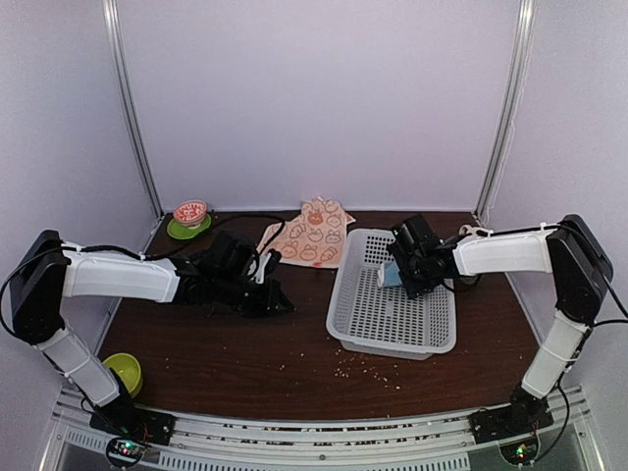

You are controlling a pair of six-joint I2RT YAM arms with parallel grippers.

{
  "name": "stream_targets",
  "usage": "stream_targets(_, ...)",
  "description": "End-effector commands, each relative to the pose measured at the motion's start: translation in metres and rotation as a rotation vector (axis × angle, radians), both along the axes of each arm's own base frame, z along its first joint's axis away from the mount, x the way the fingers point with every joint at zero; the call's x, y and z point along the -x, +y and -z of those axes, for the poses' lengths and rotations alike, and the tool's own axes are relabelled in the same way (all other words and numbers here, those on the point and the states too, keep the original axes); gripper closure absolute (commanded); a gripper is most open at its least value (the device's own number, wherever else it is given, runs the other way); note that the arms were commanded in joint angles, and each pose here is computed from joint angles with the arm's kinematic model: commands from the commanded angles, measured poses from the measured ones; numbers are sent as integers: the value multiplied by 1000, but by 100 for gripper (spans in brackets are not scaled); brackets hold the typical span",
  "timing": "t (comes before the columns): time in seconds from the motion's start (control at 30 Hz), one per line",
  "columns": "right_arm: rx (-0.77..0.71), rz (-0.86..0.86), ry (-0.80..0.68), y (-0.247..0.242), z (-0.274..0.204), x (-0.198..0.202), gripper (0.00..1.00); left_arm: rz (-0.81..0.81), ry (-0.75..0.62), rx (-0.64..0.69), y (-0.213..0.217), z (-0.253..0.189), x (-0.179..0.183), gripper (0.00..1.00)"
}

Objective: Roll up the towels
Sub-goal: Place the towel in the bin, then adjust the towel in the bin.

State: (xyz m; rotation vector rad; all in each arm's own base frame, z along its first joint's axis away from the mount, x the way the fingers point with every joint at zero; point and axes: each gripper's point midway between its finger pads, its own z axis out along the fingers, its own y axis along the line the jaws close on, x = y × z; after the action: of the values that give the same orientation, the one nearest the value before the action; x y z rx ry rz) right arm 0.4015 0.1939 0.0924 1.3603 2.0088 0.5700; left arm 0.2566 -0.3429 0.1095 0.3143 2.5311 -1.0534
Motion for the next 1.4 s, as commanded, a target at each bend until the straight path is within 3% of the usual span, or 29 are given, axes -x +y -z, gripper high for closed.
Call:
stream_targets(0.0,-13,42,-3,-14,5,8,12,18,-14,34,-11,-4,0,96)
stream_targets(0.27,-53,60,-5,-9,21,0,39,23,-13,29,-12,-5,0,96)
stream_targets(0.5,-62,69,16,-4,34,-7,44,30,-5,24,-14,-2,-1,96)
stream_targets(0.77,-84,144,-59,-16,36,-12,68,42,-1,14,-17,1,-2,97)
stream_targets(0.87,-84,162,-82,-20,33,-13,72,42,0,12,-17,2,-2,97)
stream_targets(1.1,-75,167,-96,-25,30,-25,71,44,7,13,-19,4,-3,97)
stream_targets(1.37,-48,97,-66,-21,20,-24,30,43,6,12,-19,4,-2,97)
